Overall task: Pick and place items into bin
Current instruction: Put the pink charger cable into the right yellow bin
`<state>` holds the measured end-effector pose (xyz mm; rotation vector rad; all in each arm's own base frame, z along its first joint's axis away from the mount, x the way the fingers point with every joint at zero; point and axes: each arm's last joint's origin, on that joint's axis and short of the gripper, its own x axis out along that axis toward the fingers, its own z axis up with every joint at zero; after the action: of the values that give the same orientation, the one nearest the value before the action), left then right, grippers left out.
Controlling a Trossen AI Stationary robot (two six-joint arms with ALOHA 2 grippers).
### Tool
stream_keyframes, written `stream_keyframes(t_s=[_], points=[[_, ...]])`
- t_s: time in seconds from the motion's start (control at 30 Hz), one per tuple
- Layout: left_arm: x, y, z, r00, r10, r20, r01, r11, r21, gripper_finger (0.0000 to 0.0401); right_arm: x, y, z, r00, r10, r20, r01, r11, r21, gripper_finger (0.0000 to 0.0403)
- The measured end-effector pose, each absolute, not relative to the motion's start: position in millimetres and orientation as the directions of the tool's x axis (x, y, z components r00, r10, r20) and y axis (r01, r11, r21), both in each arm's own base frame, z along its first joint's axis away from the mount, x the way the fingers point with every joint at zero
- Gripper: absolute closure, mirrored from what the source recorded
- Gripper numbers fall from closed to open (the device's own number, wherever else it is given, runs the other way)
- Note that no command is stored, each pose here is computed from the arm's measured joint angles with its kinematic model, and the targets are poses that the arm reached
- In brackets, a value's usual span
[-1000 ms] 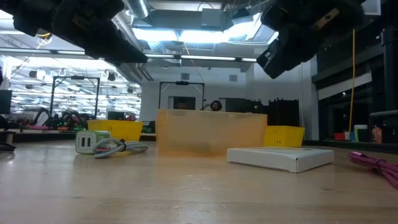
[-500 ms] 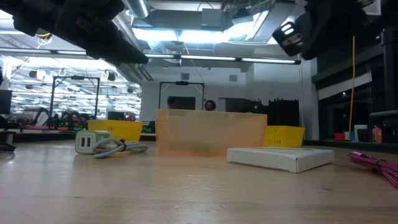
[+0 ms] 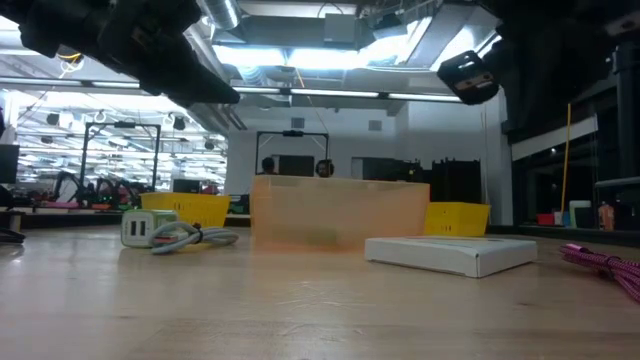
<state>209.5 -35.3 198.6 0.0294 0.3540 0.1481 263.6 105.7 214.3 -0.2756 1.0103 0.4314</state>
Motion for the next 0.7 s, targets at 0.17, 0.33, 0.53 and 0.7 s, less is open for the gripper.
stream_keyframes(t_s=[0.17, 0.33, 0.53, 0.7], points=[[209.5, -35.3, 198.6, 0.927, 0.151, -0.343, -0.155, 0.988, 0.014, 0.0399, 268.9, 116.6, 211.7, 0.392, 0.175, -0.903, -0.503, 0.863, -0.051, 0.0403], [209.5, -35.3, 198.6, 0.927, 0.154, -0.343, -0.159, 0.987, 0.014, 0.0399, 267.3, 126.9, 202.0, 0.358, 0.144, -0.923, -0.516, 0.854, -0.067, 0.0403], [209.3, -34.1, 198.8, 0.921, 0.195, -0.337, -0.197, 0.98, 0.03, 0.0399, 261.2, 127.2, 196.3, 0.318, 0.122, -0.94, -0.525, 0.849, -0.068, 0.0403], [209.3, -33.7, 198.8, 0.919, 0.207, -0.335, -0.208, 0.978, 0.033, 0.0399, 261.3, 128.1, 196.5, 0.324, 0.123, -0.938, -0.579, 0.81, -0.094, 0.0399]])
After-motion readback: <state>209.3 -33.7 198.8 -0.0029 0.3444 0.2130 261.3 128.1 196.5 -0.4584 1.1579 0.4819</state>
